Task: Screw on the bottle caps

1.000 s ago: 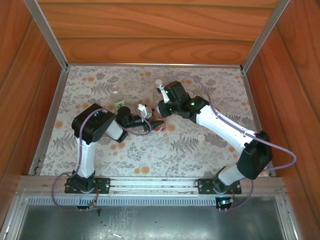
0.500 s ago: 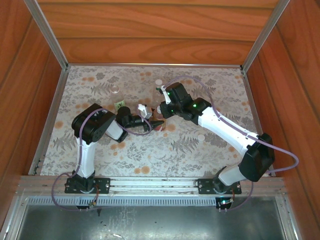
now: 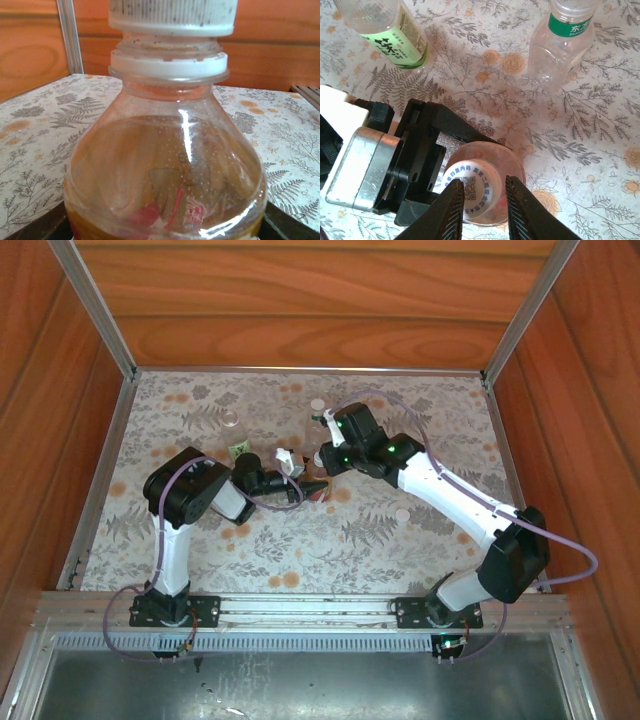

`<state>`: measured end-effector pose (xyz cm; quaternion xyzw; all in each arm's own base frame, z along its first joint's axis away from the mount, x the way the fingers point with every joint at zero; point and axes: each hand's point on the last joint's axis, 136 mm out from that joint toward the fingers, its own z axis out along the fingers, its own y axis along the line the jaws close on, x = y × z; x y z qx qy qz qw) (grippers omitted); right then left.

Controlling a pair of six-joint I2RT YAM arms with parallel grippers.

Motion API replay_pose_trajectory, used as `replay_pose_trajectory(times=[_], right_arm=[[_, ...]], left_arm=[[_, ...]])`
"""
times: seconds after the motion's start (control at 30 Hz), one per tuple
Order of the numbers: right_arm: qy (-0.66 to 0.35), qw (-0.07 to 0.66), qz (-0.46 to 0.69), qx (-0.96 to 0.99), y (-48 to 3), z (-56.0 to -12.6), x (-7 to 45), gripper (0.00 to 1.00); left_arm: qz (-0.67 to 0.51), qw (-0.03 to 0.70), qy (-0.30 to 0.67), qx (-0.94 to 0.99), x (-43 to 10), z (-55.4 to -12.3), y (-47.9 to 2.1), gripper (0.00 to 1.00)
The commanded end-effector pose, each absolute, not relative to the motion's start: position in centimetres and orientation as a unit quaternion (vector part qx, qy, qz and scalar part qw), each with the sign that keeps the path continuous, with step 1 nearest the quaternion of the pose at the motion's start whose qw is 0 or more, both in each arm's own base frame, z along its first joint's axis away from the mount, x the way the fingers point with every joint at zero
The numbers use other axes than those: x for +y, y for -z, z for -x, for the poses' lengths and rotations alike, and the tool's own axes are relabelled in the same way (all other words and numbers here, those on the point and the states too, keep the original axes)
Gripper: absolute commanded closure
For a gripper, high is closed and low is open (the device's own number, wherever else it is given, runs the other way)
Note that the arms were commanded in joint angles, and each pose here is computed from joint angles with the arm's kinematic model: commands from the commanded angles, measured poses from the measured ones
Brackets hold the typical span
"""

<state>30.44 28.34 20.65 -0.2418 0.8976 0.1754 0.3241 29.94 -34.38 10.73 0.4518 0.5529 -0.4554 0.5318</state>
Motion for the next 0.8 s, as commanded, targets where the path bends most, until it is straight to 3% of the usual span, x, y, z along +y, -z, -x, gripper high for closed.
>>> replay_pose_trajectory(times=[0.0,0.37,0.77], right_arm=[[-0.207,0.337,0.223,0.891,-22.3,-31.1,28.7,0.74],[-0.208,0.295,0.214,0.908,-19.2,-30.4,27.9,0.81],[-0.215,0.342,0.221,0.888,-23.0,-30.9,27.8,0.79]], left_arm=[[-0.453,0.489,0.477,0.573,-34.3,-28.9,-8.9,0.39],[-0.453,0.488,0.477,0.574,-34.3,-28.9,-8.7,0.39],[-0.451,0.486,0.479,0.575,-34.4,-28.9,-8.7,0.39]])
